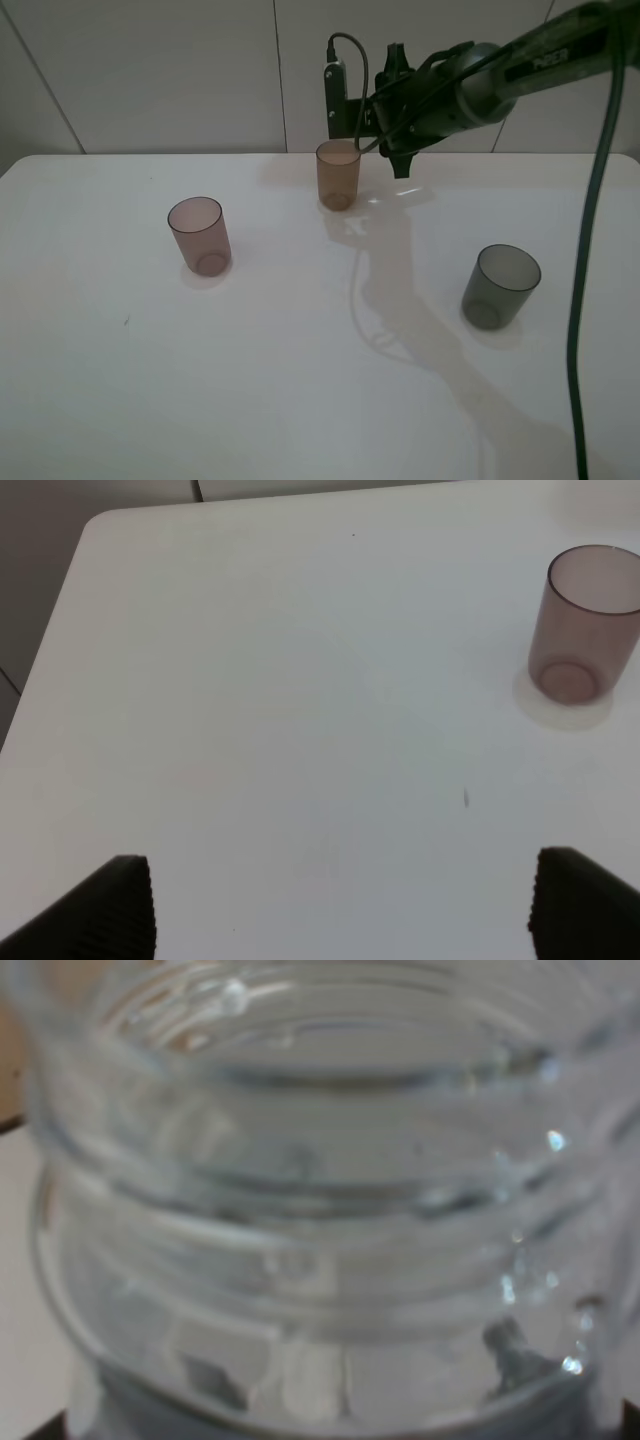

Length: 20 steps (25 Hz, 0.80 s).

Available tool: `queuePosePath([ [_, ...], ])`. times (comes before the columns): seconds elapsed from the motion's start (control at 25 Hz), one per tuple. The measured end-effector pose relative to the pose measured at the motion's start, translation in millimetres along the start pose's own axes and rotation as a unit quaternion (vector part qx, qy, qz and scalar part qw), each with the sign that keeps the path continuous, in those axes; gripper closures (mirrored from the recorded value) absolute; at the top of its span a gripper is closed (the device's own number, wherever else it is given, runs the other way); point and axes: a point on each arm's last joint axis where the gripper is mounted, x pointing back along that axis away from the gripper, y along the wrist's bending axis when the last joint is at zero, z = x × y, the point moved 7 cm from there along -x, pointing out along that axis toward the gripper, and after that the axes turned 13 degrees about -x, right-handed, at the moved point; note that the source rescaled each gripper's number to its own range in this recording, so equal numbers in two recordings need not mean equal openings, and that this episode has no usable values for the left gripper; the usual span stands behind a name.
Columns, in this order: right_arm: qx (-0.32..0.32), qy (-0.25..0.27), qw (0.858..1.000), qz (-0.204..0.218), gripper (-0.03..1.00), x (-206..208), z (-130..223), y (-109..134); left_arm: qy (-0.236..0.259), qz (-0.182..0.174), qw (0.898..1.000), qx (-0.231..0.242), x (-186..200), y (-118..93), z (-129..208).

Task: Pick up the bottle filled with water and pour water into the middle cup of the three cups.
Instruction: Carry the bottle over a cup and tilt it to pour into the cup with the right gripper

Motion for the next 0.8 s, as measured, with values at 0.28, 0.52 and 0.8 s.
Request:
queuePosePath([
  [0.28,0.022,0.001,1.000,0.010,0.97,-3,0,-9,0.000,0.000,1.000,0.000,0,0,0],
  [0.52,0.029,0.005,1.000,0.011,0.97,-6,1,-9,0.000,0.000,1.000,0.000,0,0,0],
  [0.8,0.070,0.007,0.997,0.013,0.97,-7,0,-10,0.000,0.000,1.000,0.000,0,0,0],
])
